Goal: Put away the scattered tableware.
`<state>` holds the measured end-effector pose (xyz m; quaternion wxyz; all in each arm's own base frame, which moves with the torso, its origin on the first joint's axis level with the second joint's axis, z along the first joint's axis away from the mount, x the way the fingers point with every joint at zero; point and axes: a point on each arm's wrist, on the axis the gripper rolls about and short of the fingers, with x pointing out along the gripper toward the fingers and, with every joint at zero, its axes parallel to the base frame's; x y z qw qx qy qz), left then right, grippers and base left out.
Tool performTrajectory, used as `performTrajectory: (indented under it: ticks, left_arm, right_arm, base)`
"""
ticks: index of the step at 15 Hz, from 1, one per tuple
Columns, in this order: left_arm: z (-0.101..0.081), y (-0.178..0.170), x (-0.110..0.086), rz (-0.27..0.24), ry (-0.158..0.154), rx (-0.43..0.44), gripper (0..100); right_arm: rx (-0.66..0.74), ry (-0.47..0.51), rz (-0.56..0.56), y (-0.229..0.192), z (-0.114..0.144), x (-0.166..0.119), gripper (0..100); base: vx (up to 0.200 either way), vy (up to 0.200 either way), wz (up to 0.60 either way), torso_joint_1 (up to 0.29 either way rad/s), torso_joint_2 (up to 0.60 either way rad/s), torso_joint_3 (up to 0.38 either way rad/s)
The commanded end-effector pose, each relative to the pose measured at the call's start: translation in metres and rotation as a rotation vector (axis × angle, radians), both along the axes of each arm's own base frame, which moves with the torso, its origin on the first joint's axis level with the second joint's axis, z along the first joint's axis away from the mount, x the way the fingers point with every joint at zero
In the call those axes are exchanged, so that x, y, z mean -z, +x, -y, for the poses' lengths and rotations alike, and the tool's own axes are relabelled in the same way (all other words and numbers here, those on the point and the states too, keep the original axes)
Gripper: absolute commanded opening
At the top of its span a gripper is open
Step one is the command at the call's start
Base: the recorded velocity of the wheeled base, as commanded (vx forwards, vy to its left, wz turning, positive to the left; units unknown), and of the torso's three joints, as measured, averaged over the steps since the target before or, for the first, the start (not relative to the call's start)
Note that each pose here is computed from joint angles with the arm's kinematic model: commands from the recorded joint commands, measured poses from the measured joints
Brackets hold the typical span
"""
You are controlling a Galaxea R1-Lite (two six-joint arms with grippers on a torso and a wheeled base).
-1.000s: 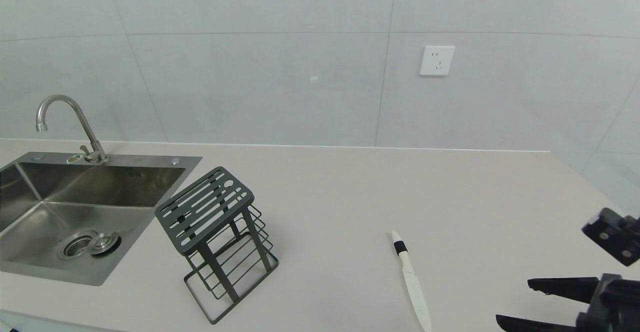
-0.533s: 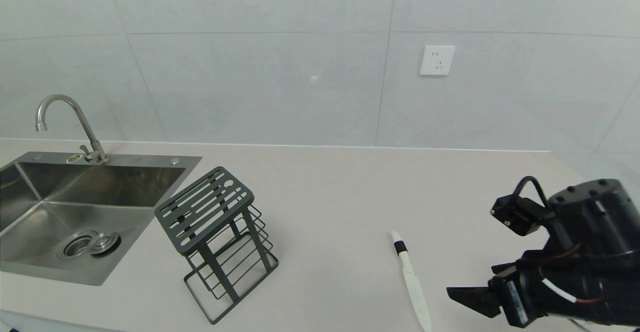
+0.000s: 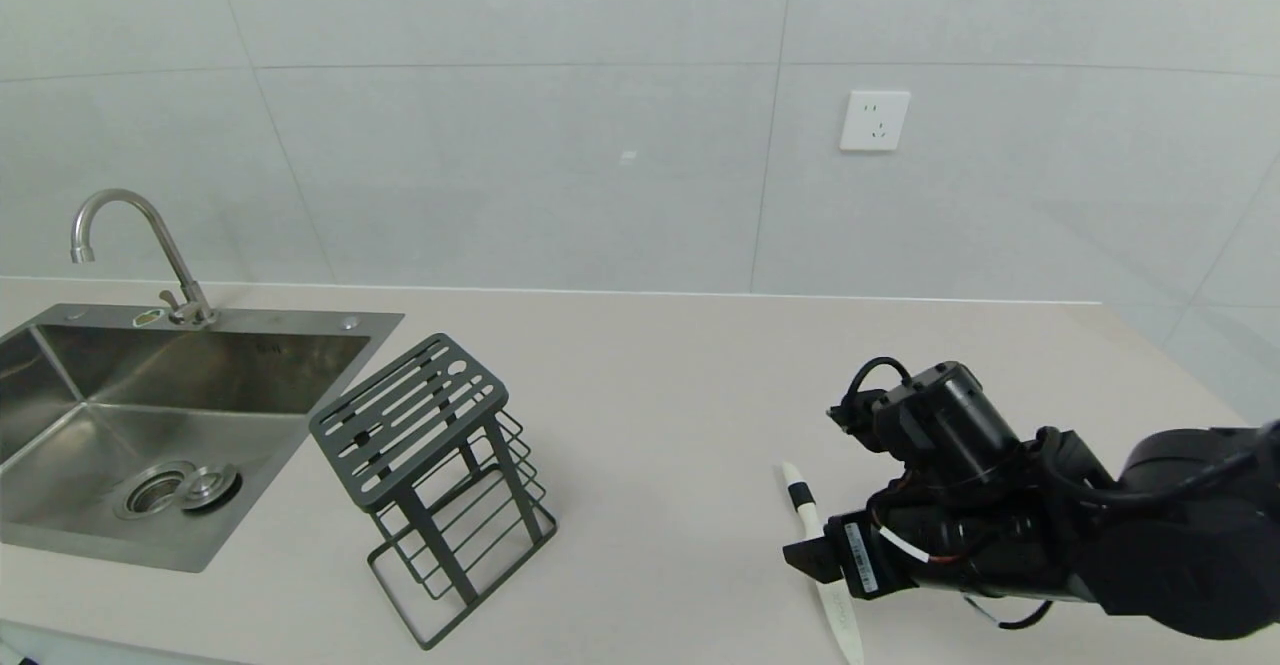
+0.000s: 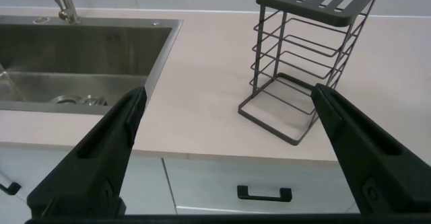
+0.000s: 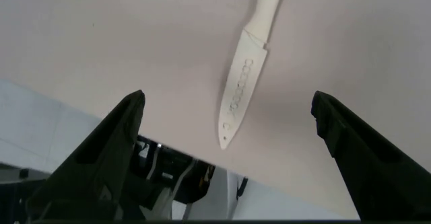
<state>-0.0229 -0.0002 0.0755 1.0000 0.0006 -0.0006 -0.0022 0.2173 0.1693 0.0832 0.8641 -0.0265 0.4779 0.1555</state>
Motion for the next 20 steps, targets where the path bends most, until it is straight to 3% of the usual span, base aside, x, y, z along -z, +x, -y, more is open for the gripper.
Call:
performTrajectory:
  ticks: [1,7,20]
  left_arm:
    - [0.000,0.000,0.000,0.000,0.000,0.000,100]
    - [0.000,0.000,0.000,0.000,-0.001,0.000,100]
    - [0.000,0.000,0.000,0.000,-0.003,-0.001,100]
  right_arm:
    - [0.006,-0.054,-0.031,0.006,-0.006,0.023,100]
    - [0.030,-0.179,-0.021,0.012,-0.018,0.054,100]
    - [0.042,-0.201,0.010,0.032,-0.015,0.064,100]
  base:
    - [0.000,0.000,0.00,0.000,0.00,0.000]
    - [0.000,0.000,0.00,0.000,0.00,0.000]
    - [0.000,0.000,0.00,0.000,0.00,0.000]
